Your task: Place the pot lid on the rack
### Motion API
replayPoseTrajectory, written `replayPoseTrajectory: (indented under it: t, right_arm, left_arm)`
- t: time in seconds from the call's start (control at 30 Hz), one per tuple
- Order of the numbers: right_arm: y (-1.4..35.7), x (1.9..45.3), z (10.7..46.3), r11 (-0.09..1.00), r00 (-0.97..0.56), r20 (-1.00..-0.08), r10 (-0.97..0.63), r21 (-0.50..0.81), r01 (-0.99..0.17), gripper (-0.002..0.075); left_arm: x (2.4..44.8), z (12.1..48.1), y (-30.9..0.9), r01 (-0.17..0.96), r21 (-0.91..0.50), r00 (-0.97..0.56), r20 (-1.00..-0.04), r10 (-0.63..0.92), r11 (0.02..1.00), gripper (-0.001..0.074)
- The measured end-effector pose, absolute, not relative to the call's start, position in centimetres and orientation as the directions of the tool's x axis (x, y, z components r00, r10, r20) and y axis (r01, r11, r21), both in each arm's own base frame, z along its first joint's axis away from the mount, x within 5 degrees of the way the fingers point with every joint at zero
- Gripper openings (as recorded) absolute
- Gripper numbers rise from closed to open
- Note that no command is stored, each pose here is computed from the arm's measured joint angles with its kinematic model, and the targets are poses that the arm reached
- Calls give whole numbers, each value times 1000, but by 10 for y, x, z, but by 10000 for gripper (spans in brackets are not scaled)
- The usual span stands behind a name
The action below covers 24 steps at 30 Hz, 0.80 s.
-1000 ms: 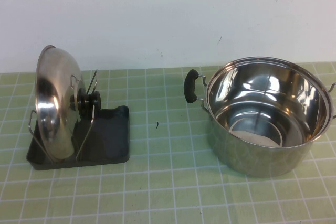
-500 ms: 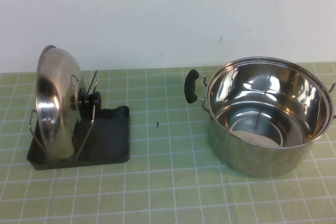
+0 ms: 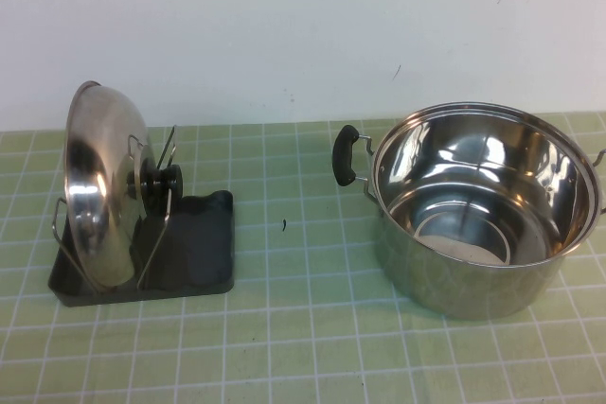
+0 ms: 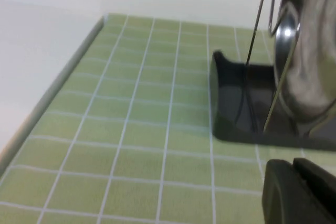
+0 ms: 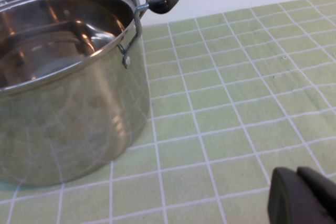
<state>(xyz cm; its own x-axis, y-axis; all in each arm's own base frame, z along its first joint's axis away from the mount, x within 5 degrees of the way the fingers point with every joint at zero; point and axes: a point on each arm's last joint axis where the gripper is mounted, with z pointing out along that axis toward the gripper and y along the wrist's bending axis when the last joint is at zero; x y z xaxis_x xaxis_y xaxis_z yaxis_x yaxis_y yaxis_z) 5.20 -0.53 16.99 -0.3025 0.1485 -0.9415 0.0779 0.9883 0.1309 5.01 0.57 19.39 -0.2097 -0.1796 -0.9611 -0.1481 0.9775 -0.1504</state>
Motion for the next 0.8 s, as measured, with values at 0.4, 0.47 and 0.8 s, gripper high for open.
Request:
replayPoseTrajectory:
  t: [0.4,0.47,0.8]
  right_arm:
    - [-5,52,170,988,-303,-941,150,133,78,-1]
    - [-5,52,170,988,-303,-941,150,133,78,-1]
    - [-5,52,170,988,-303,-941,150,133,78,-1]
  left_arm:
    - [53,178,1,-35,-17,-251,-968,-25,999,-3]
    - [53,178,-1,2,20,-253,-967,20,1000,-3]
    - [53,178,-4,67,50,-250,-966,65,996,-3]
